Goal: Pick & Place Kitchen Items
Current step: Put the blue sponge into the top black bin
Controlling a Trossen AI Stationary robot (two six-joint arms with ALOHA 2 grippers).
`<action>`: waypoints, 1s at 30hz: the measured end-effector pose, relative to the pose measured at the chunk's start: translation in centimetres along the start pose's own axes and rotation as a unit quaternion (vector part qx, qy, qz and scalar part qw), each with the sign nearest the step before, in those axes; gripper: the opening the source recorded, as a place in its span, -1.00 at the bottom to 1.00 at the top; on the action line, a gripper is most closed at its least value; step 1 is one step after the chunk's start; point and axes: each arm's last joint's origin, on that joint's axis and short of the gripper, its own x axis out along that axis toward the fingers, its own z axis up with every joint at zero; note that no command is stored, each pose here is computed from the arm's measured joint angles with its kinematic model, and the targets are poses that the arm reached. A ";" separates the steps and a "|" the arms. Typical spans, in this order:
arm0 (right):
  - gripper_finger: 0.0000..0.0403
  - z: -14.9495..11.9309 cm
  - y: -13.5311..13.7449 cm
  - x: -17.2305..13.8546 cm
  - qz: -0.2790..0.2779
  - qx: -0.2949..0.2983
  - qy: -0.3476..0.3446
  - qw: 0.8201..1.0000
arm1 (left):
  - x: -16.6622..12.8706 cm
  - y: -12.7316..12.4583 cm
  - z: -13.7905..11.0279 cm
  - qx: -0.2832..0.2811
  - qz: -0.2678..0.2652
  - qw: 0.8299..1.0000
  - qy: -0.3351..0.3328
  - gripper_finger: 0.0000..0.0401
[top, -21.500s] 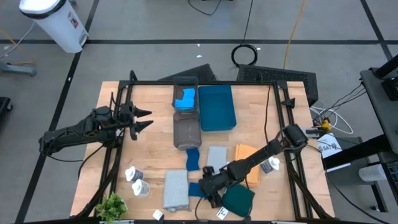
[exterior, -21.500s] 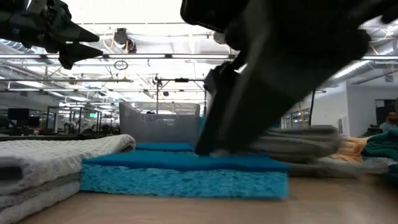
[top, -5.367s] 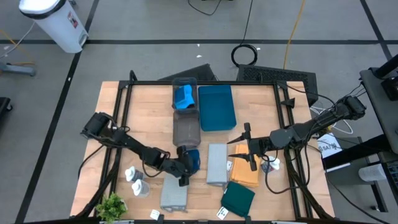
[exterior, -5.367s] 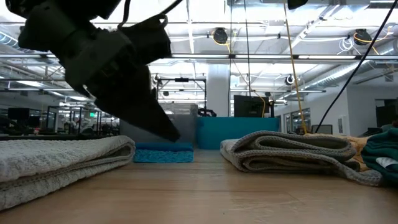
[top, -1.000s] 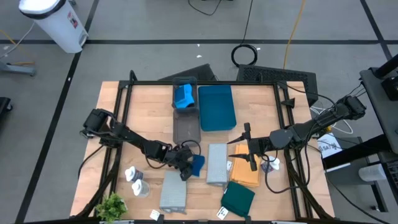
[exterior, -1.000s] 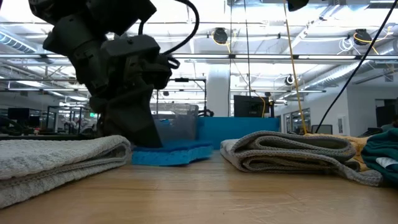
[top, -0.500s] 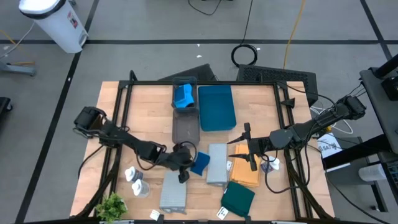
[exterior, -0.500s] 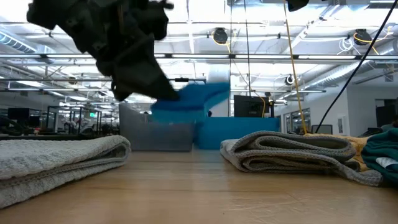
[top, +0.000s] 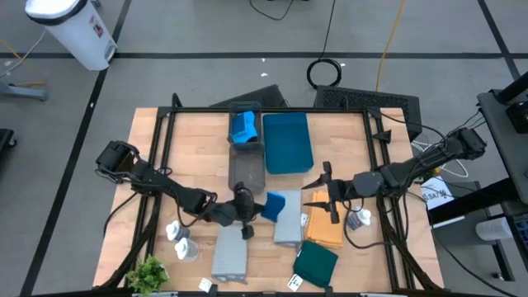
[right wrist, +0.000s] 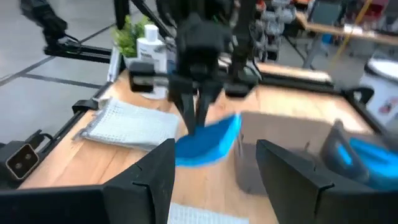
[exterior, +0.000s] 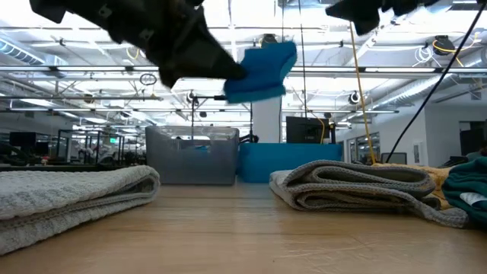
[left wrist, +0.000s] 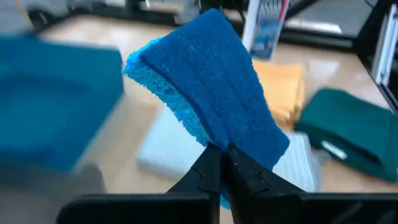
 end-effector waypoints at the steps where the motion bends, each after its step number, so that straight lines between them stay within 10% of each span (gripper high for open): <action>1: -0.03 -0.1 -0.2 0.0 -0.004 0.010 0.007 1.000 | 0.0 0.0 0.2 0.010 0.004 1.000 -0.011 -0.97; 14: -0.03 -1.7 -2.6 1.9 -0.061 0.081 -0.011 0.995 | -0.1 0.7 3.3 0.160 0.122 0.970 -0.138 -0.94; 30: -0.02 -3.9 -3.2 7.4 -0.040 0.075 -0.074 0.994 | 0.3 1.9 4.2 0.137 0.153 0.966 -0.159 -0.95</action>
